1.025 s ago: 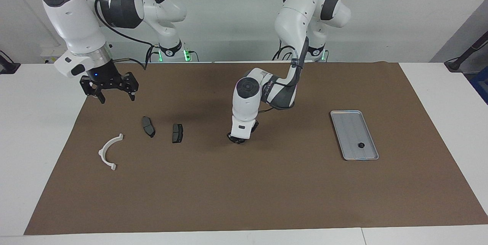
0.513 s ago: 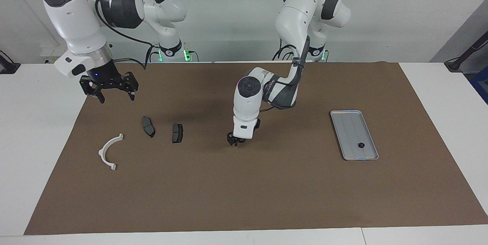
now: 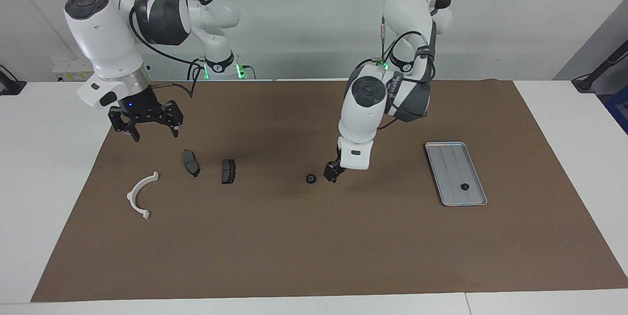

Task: Place bearing gear from tray to pile
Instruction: 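Grasp the mid-table gear with the right gripper while the left gripper returns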

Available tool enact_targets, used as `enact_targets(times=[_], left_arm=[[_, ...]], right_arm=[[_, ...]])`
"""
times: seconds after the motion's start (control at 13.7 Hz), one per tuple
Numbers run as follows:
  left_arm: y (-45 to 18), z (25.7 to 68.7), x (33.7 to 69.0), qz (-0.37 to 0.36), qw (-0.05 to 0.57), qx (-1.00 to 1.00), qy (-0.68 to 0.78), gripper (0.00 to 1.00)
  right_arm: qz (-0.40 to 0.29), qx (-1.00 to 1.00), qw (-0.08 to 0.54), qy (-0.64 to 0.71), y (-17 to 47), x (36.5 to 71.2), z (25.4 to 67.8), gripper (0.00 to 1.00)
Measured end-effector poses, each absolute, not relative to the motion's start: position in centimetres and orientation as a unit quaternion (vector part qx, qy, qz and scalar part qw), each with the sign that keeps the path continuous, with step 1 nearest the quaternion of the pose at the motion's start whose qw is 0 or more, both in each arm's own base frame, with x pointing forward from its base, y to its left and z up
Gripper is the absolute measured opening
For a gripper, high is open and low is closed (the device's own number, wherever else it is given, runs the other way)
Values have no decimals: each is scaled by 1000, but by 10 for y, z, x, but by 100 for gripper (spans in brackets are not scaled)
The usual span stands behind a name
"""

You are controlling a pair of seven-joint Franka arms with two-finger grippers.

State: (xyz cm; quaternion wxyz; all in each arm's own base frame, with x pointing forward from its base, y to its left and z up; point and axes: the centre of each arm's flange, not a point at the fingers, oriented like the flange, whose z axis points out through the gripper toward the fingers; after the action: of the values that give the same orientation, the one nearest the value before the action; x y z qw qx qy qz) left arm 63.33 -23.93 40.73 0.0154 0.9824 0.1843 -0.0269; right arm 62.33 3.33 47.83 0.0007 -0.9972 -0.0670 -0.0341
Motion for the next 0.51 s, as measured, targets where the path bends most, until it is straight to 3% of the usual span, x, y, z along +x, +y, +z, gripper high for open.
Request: enact_targets(times=[0.07, 0.22, 0.29, 0.51], left_arm=[[-206, 412, 638, -27, 17, 985, 167, 91], [-142, 414, 645, -29, 20, 992, 122, 88], [-111, 410, 648, -30, 21, 994, 98, 80], [-18, 394, 655, -14, 9, 999, 37, 80]], right_arm=[[-29, -997, 2, -67, 58, 632, 461, 100], [-22, -998, 1, -61, 122, 641, 425, 100], [-24, -998, 0, -55, 157, 640, 410, 100], [-22, -999, -8, -43, 239, 625, 386, 100]])
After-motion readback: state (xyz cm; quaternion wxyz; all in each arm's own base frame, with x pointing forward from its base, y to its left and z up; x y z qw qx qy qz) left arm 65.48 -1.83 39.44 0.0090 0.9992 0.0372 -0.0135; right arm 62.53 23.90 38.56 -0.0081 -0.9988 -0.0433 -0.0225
